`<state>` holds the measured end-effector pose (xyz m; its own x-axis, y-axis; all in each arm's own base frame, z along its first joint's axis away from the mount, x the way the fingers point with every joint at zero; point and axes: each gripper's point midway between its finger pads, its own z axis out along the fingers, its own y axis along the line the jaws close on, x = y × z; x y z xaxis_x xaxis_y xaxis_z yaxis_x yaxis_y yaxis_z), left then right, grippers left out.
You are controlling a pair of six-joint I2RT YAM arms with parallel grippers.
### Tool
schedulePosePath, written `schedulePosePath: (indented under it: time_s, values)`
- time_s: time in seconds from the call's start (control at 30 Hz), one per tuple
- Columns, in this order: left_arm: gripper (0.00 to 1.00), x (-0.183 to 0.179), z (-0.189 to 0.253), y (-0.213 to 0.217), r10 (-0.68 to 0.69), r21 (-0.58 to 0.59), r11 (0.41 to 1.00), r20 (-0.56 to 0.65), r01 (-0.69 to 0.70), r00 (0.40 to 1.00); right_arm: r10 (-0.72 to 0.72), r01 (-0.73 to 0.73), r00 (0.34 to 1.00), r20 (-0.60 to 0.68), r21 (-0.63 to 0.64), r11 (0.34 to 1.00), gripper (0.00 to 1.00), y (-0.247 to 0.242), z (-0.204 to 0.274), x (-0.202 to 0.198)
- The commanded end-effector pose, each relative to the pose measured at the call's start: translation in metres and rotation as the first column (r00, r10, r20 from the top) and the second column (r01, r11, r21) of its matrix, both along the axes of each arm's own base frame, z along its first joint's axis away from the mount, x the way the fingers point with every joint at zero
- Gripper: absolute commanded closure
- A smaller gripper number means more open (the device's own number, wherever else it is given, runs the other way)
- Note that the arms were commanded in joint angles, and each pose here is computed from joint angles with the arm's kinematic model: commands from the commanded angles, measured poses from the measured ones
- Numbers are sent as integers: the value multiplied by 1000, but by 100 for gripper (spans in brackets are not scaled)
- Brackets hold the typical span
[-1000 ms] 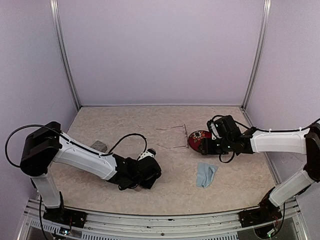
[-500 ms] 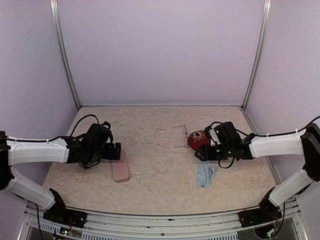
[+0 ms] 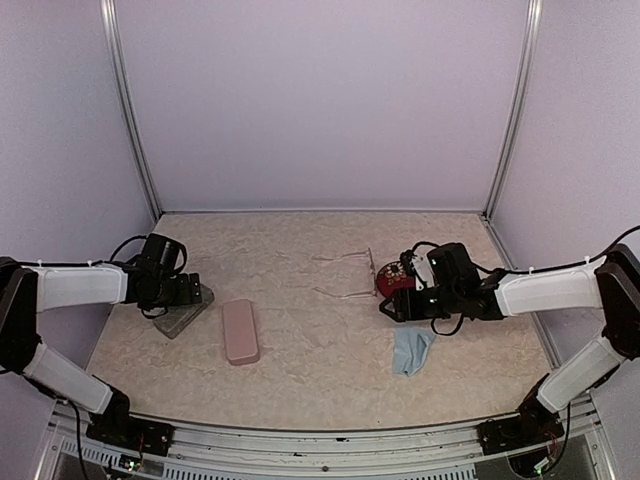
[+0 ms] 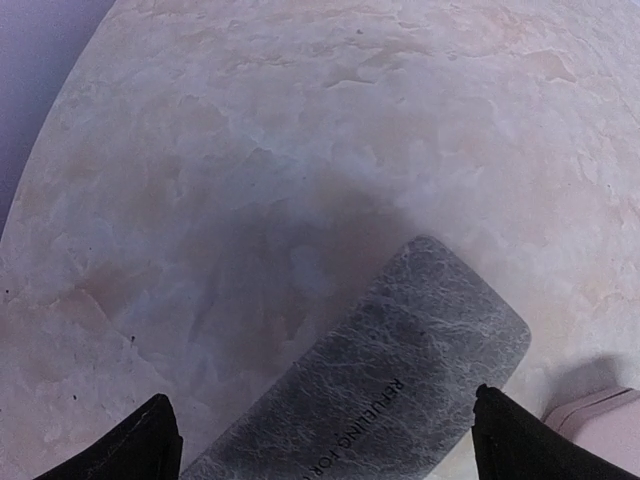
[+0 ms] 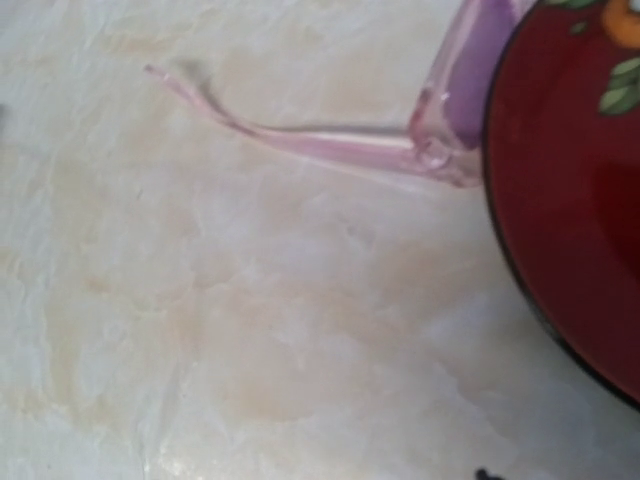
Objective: Organize the sunglasses
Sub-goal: Pick up the sunglasses case from the center of the board.
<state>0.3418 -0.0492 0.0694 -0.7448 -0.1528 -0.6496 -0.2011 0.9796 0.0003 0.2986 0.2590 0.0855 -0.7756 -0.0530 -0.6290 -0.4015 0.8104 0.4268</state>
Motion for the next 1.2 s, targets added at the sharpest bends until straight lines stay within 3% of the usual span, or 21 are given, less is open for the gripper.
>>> schedulePosePath:
  time_s: [0.0,0.33,0.57,0.93,1.17]
  values:
    - [1,7,-8,18,26,-60,998,-30,-28,999,49,-50,998,32,39,998,36,13,8,6]
    - [1,-3,-35,-2,-38,-208,978,-118,13,992,59,-60,998,16,70,996,36,15,1,1]
    - [3,-21,-30,-27,-97,-271,960,-111,64,989,53,-52,999,0,88,995,36,16,-3,-1]
    - [7,-52,-38,-61,-120,-195,977,-159,88,980,67,-64,998,-16,130,989,36,23,-2,-2]
    - [23,-54,-53,-63,-98,-112,991,-205,76,974,73,-69,997,-21,134,989,36,23,-4,-5]
